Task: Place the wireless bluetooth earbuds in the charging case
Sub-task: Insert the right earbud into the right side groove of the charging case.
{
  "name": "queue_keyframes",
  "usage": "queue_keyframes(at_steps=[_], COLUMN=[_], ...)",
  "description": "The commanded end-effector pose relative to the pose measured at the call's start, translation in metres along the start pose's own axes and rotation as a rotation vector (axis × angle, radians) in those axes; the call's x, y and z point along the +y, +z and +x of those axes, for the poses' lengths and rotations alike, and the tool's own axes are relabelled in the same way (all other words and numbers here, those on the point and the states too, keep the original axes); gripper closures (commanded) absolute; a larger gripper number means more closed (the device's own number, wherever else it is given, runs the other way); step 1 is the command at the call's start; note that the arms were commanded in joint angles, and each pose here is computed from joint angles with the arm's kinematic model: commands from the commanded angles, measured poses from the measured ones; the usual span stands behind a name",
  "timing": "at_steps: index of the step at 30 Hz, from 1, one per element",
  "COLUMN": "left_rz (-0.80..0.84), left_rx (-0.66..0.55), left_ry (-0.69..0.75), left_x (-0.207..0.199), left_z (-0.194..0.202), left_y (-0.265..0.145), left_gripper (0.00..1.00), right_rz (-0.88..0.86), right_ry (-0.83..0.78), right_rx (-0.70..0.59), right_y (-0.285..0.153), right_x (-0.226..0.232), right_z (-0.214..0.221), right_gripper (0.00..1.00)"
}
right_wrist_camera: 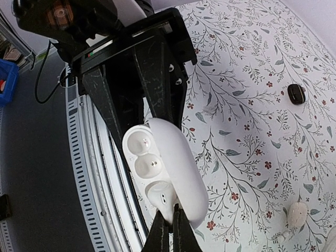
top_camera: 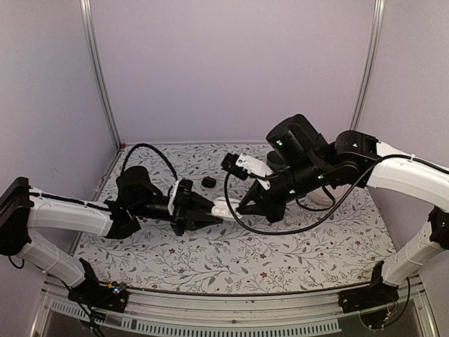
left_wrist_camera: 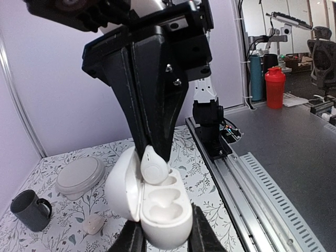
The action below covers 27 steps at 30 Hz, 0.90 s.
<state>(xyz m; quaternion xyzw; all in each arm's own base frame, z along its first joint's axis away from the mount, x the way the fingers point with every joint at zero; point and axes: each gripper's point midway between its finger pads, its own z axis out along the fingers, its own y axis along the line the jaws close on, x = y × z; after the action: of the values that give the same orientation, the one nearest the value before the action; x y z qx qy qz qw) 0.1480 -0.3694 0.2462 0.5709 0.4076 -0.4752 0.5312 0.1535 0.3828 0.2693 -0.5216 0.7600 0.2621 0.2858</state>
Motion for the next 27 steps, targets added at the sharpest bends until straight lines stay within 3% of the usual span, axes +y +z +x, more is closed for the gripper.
queue_keyframes(at_steps=[1, 27], left_rz=[0.045, 0.024], left_rx=[-0.033, -0.040], left_ry=[-0.004, -0.052], left_x=[-0.004, 0.004], left_z=[-0.009, -0.010], left_y=[0.000, -0.004], left_gripper=[1.00, 1.00], right_rz=[0.019, 0.077], right_ry=[-0.018, -0.069], right_rx=[0.012, 0.118], right_y=[0.004, 0.023], right_x=[-0.006, -0.012], right_z=[-0.002, 0.014], right_gripper=[0.97, 0.93])
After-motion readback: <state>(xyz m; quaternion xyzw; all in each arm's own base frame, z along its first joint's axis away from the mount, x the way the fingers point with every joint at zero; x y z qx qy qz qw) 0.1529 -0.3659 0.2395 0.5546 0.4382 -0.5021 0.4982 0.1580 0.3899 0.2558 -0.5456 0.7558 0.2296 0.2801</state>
